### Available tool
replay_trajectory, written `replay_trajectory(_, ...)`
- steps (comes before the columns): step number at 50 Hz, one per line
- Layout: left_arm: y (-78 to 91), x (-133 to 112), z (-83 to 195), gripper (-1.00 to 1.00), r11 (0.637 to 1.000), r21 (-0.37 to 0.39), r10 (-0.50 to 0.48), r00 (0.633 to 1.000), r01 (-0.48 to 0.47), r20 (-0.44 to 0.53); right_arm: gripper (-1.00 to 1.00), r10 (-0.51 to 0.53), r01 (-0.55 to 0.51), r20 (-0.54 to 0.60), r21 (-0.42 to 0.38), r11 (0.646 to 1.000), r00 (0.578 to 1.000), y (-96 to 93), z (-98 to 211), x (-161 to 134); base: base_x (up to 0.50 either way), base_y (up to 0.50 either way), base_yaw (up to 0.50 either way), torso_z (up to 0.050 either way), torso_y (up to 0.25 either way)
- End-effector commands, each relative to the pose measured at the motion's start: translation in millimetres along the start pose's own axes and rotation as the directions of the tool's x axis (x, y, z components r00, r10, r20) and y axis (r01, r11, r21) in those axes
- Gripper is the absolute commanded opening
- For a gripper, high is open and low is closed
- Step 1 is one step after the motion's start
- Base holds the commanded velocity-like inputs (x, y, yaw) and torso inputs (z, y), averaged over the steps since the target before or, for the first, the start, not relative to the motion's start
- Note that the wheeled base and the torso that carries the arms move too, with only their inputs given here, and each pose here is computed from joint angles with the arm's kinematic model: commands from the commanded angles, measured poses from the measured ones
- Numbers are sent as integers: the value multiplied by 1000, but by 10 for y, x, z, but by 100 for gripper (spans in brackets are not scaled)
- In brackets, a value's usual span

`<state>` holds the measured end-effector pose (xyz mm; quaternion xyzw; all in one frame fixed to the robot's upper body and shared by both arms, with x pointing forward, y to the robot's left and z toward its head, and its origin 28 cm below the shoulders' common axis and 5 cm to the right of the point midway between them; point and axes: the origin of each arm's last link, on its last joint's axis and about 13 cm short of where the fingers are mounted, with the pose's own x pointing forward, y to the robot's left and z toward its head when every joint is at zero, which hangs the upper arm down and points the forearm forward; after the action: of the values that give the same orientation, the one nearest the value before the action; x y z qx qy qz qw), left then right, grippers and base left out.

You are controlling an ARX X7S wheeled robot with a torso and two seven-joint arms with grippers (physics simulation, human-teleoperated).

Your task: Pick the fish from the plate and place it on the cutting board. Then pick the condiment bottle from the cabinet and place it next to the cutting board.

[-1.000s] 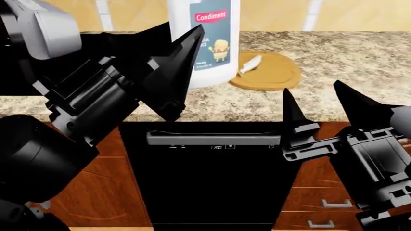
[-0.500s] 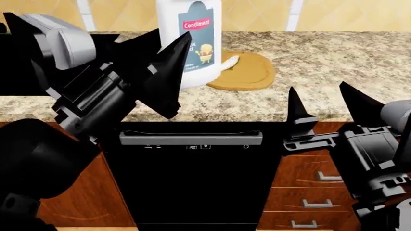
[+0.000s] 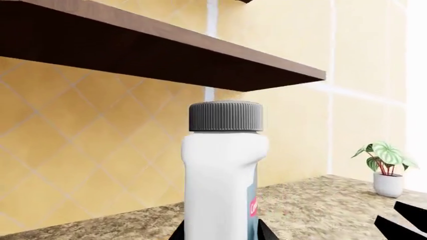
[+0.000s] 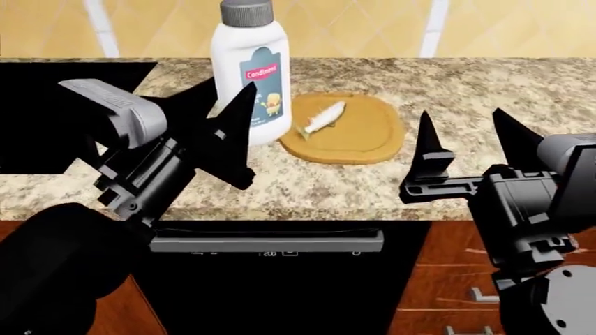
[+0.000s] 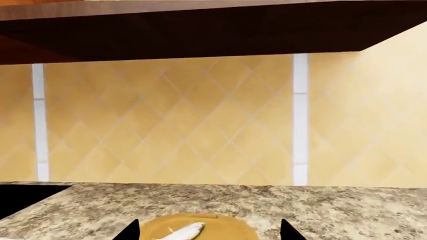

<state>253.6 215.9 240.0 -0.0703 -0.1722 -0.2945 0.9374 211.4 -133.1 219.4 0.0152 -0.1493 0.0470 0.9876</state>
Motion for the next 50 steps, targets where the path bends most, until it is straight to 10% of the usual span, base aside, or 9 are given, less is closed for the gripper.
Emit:
replay_trajectory(1, -1, -74, -68, -100, 999, 21, 25, 1000, -25, 13, 100, 3, -3, 11, 2, 1000, 1000, 28, -19, 33, 500, -78, 0, 0, 0)
replay_trajectory(50, -53, -317, -608, -100, 981, 52, 187, 981, -185, -49, 100, 3, -3, -14, 14, 1000, 1000, 53, -25, 22, 74, -15, 0, 0, 1)
